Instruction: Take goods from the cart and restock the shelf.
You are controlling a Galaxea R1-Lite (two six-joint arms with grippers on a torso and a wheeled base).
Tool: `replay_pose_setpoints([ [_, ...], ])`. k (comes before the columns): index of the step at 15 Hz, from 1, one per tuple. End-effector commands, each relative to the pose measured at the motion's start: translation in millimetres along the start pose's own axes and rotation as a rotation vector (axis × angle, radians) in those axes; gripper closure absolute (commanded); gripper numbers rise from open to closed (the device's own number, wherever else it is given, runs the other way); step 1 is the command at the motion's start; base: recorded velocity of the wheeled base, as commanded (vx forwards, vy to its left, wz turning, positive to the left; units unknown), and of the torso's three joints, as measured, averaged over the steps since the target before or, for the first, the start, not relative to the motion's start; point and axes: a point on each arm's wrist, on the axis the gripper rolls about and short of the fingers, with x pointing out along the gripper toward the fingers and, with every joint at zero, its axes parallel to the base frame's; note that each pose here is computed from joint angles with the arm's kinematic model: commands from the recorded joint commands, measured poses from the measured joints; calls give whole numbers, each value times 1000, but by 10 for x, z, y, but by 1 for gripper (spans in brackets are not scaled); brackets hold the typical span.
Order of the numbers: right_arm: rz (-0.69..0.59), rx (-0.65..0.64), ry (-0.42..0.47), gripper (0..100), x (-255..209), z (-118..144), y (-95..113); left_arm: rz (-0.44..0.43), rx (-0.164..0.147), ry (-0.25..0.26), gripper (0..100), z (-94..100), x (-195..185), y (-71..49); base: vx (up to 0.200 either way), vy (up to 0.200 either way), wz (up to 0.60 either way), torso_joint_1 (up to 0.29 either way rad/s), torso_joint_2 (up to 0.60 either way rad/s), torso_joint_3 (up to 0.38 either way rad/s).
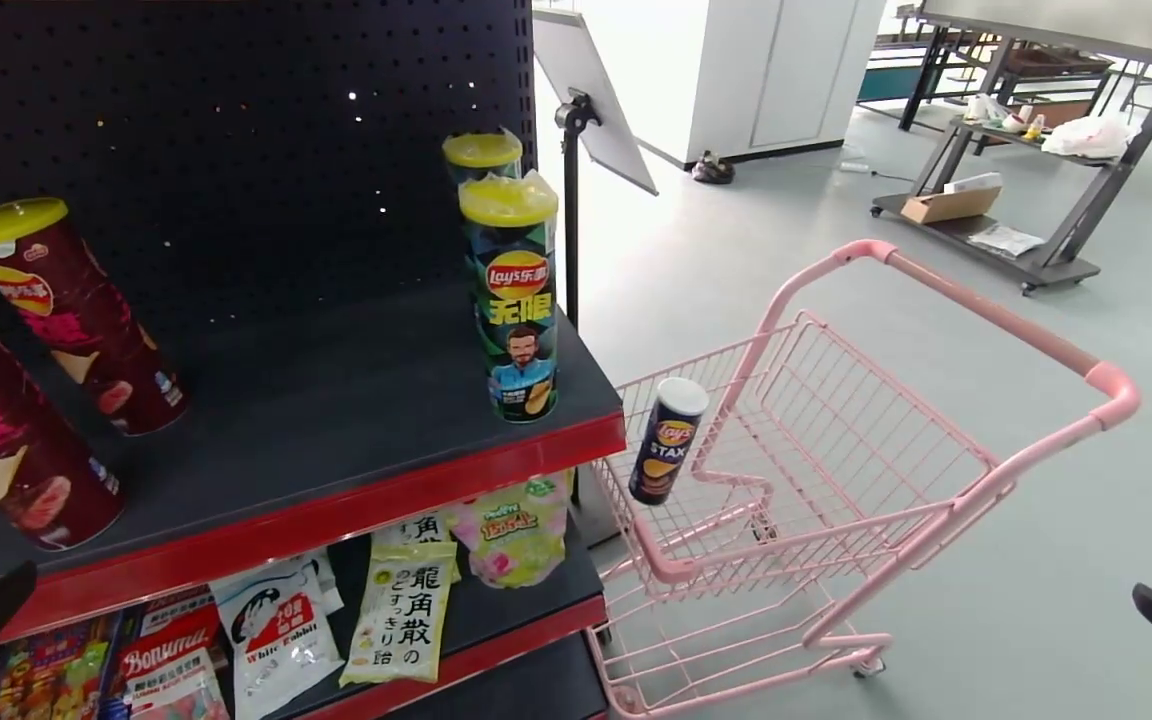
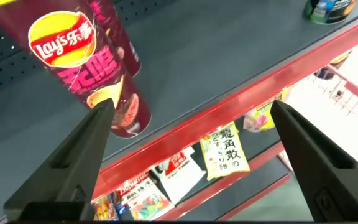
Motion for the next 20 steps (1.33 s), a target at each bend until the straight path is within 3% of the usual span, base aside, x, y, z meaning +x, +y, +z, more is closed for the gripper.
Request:
replay_pose_setpoints([
  [1,-6,2,15,0,37,16,-13,-1,0,-3,0,-4,-7,-1,0,0,0,0,0,0],
  [8,-23,9,50,0,93,-1,-28,-2,0,-12,0,-20,-35,-4,0,0,0,-115,322,200],
  [15,-17,12,66,0,114,-19,-27,-6,0,-34,0,-163,-139,-35,0,0,0,-173,529,356],
  [18,-13,14,80,0,156,0,-37,-34,-3,-49,0,-158,-156,-40,0,0,400,-142,522,370],
  [20,1,21,100,0,318,146,-86,-42,-3,-60,0,-163,-176,-43,0,0,0,-56,244,176],
])
